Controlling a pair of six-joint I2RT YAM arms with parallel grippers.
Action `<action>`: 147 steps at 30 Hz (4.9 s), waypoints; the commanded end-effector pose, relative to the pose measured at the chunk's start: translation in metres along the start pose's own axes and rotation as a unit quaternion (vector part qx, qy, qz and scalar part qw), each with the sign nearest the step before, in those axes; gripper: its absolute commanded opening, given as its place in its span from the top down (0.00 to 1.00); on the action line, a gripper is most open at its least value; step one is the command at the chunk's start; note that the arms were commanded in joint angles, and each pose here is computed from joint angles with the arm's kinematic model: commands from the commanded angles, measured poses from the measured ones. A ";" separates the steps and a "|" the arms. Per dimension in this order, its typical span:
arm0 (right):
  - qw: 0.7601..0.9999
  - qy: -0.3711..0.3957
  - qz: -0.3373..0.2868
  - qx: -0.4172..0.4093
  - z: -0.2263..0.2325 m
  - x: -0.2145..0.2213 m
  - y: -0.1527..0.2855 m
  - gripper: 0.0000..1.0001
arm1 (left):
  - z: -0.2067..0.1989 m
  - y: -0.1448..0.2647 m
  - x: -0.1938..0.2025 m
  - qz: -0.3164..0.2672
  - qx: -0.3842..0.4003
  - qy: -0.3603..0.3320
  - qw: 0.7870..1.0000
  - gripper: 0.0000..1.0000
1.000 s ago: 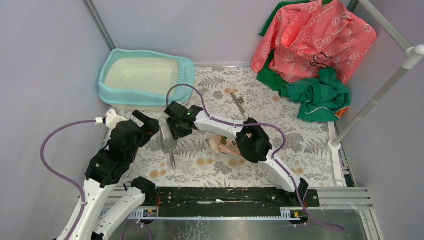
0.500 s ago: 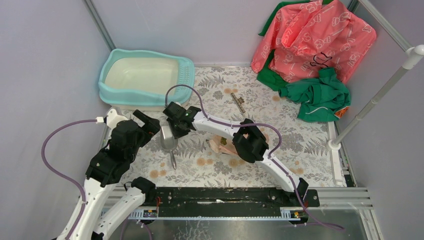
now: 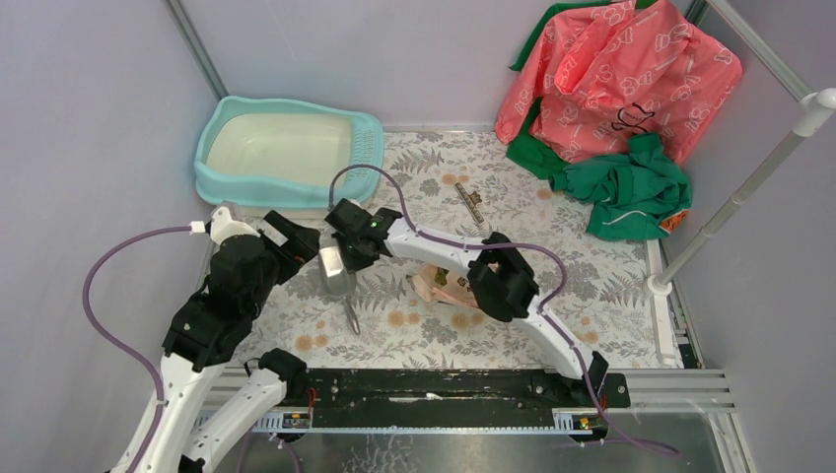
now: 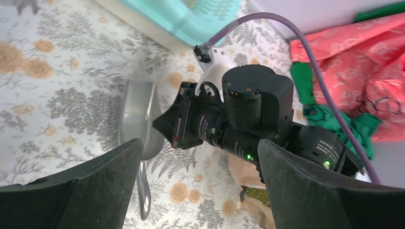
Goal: Fill the litter box with clean litter
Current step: Pick up the spatula from the center of the board.
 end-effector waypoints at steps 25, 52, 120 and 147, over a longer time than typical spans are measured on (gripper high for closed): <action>0.766 -0.484 -0.387 0.169 -0.163 0.006 0.359 1.00 | -0.152 -0.020 0.003 0.066 0.582 0.014 0.811 0.01; 0.724 -0.595 -0.349 -0.032 -0.152 0.011 0.331 1.00 | -0.162 -0.056 0.083 0.134 0.547 -0.007 0.827 0.12; 0.717 -0.597 -0.359 -0.010 -0.161 0.026 0.317 1.00 | -0.175 -0.079 0.114 0.112 0.429 0.004 0.896 0.78; 0.878 -0.209 -0.417 0.110 -0.165 0.112 0.388 0.27 | -0.133 -0.021 0.022 0.198 0.304 -0.073 0.929 0.92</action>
Point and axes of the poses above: each gripper's point midway between its finger pads, its own y axis back along the fingers, its own z axis along the line the jaws close on, x = y × z, the point moved 9 cm from there along y, back along the fingers, and after that the axes turned 7 degrees about y, right-handed, at the moved point
